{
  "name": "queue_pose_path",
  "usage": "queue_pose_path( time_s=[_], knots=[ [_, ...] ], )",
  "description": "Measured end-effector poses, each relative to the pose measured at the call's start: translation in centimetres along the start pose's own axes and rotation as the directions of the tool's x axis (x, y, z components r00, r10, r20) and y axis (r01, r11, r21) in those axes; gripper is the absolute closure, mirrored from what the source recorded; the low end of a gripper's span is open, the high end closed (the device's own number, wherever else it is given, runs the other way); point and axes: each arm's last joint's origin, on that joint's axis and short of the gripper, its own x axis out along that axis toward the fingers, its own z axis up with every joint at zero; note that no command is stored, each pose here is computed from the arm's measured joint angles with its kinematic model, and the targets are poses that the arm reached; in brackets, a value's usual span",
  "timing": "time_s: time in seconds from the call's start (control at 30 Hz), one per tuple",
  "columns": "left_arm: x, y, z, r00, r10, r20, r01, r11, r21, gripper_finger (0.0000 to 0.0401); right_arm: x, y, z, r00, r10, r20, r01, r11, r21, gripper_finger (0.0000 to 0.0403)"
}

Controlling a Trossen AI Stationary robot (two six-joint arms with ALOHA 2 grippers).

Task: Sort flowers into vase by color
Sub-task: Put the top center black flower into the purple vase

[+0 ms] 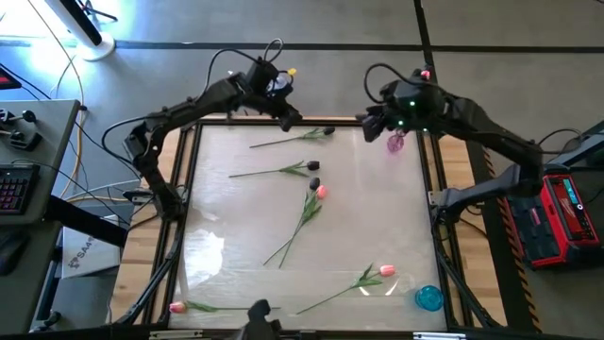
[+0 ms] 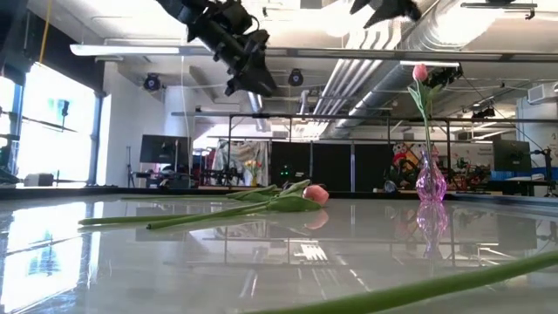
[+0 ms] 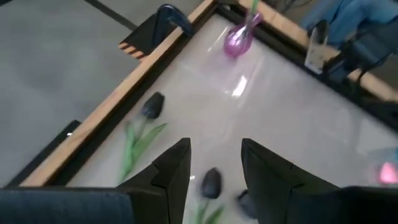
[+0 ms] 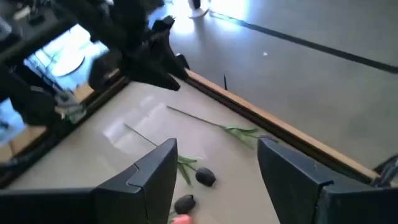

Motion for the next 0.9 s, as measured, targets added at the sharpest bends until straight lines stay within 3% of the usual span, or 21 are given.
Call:
queue_pose_path(
  time_s=[0.2,0.33,0.47,0.63,0.77,0.9],
  knots=[
    [2.1,2.0,-1.3,0.994,-0.027,-0.105,0.032,0.998,0.049,0.027,-3.5,0.9,2.0,0.995,0.05,0.091,-0.062,0.99,0.123,0.0192],
    [4.1,3.5,-2.3,0.986,-0.028,-0.166,0.038,0.998,0.057,0.027,-5.8,1.7,3.4,0.974,0.098,0.205,-0.128,0.982,0.138,0.0192],
    [6.1,4.6,-3.3,0.974,-0.024,-0.224,0.042,0.996,0.075,0.027,-6.9,2.0,3.7,0.965,0.061,0.256,-0.101,0.984,0.146,0.0192],
    [8.7,5.8,-4.6,0.963,-0.014,-0.27,0.047,0.992,0.117,0.027,-5.1,1.9,2.1,0.986,-0.031,0.167,-0.003,0.98,0.2,0.0192],
    [10.9,6.8,-6.0,0.944,0.047,-0.325,-0.009,0.993,0.115,0.027,-2.3,1.7,-0.1,0.993,-0.094,0.065,0.072,0.957,0.282,0.0192],
    [12.3,7.7,-7.2,0.919,0.115,-0.376,-0.073,0.99,0.124,0.027,-0.3,1.8,-1.6,0.996,-0.085,0.009,0.077,0.941,0.328,0.0192]
  ],
)
